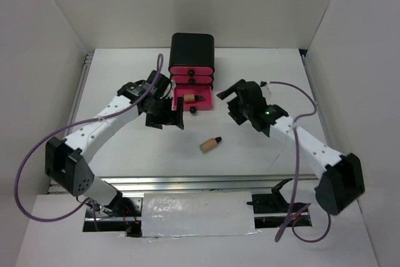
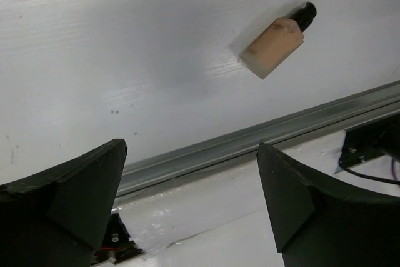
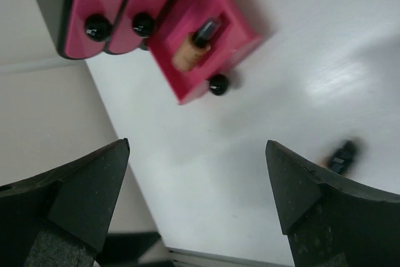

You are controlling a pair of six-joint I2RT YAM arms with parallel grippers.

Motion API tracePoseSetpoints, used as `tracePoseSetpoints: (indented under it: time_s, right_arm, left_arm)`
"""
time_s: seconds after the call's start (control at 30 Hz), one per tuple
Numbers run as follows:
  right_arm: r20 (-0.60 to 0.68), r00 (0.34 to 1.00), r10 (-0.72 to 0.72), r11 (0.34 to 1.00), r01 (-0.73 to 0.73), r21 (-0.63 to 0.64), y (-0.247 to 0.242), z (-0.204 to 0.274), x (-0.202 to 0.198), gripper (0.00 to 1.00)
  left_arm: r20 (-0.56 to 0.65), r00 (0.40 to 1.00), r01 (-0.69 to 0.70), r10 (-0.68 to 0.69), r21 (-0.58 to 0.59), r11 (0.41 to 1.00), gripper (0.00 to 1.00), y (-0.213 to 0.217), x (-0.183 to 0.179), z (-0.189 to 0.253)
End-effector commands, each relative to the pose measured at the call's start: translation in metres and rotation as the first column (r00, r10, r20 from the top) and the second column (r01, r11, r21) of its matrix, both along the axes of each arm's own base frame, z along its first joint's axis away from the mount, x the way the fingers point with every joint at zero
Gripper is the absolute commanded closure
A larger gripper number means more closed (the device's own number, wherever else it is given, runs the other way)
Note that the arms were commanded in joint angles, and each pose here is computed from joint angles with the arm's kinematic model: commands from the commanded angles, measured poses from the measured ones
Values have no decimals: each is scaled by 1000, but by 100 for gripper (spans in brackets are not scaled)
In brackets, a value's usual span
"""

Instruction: Organize the makeup

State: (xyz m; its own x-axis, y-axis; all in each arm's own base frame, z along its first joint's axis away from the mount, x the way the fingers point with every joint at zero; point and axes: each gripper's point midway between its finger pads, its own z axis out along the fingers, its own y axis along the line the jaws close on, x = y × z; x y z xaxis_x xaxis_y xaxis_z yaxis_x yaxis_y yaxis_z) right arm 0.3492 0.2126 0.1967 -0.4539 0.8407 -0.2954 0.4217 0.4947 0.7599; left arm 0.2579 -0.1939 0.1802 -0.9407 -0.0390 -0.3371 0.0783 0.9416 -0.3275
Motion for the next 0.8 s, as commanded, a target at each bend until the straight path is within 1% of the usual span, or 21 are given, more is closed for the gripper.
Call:
tracePoseSetpoints:
  time_s: [0.0, 0.03, 0.07, 0.1, 0.13, 0.17, 0.2, 0.23, 0.27, 0.3, 0.37, 0.4, 0.47, 0.5, 0.57, 0.6, 0.77]
  right_arm:
    - [-1, 999, 44, 991, -43, -125, -44, -6, -46, 2]
    - [-43, 999, 14, 989, -20, -145, -62, -24, -57, 2]
    - [-32, 999, 4, 989, -8, -145, -70, -22, -64, 2]
    - [20, 1000, -8, 992, 11, -126, -80, -7, -72, 2]
    - [23, 999, -40, 988, 43, -149, -94, -10, -78, 2]
    - [51, 998, -47, 985, 55, -166, -102, -5, -82, 2]
    - [106, 993, -54, 985, 70, -159, -109, 11, -88, 1]
    - [129, 989, -65, 980, 88, -176, -116, 17, -91, 1]
    - [151, 987, -52, 976, 82, -199, -120, 22, -94, 1]
    - [189, 981, -45, 976, 83, -200, -123, 34, -97, 1]
    - [204, 979, -19, 971, 67, -230, -126, 40, -102, 1]
    - [199, 980, -9, 969, 57, -240, -127, 40, -105, 1]
    - [198, 980, 21, 967, 31, -254, -125, 40, -107, 0]
    - [196, 980, 35, 967, 16, -256, -123, 38, -109, 0]
    - [197, 979, 57, 968, -6, -252, -121, 37, -112, 0]
    - [196, 978, 66, 967, -14, -253, -120, 36, -113, 0]
    - [198, 975, 104, 963, -48, -266, -116, 35, -113, 0]
  left_arm:
    - [109, 987, 122, -122, 0, 992, 1, -29, 21, 6]
    - [85, 981, 170, -173, 40, 985, 1, -36, 23, -8]
    - [98, 970, 215, -221, 60, 975, 2, -49, 21, -6]
    - [103, 966, 224, -236, 110, 968, 2, -50, 24, -11]
    - [71, 958, 266, -279, 147, 953, 3, -56, 23, -24]
    - [93, 945, 293, -313, 181, 939, 3, -67, 23, -22]
    - [82, 943, 297, -323, 229, 927, 3, -69, 27, -32]
    - [86, 931, 324, -355, 254, 911, 3, -73, 28, -36]
    - [104, 919, 341, -379, 267, 901, 4, -82, 29, -36]
    - [97, 915, 351, -392, 289, 891, 4, -85, 32, -45]
    - [109, 892, 386, -439, 323, 864, 6, -95, 36, -50]
    - [84, 883, 406, -461, 354, 842, 7, -97, 38, -62]
    - [82, 867, 431, -492, 374, 821, 8, -107, 39, -67]
    - [63, 859, 447, -509, 393, 804, 8, -110, 39, -77]
    - [65, 843, 467, -534, 405, 786, 10, -120, 37, -82]
    - [48, 840, 477, -541, 411, 777, 11, -122, 35, -91]
    - [23, 824, 511, -566, 400, 761, 13, -136, 23, -108]
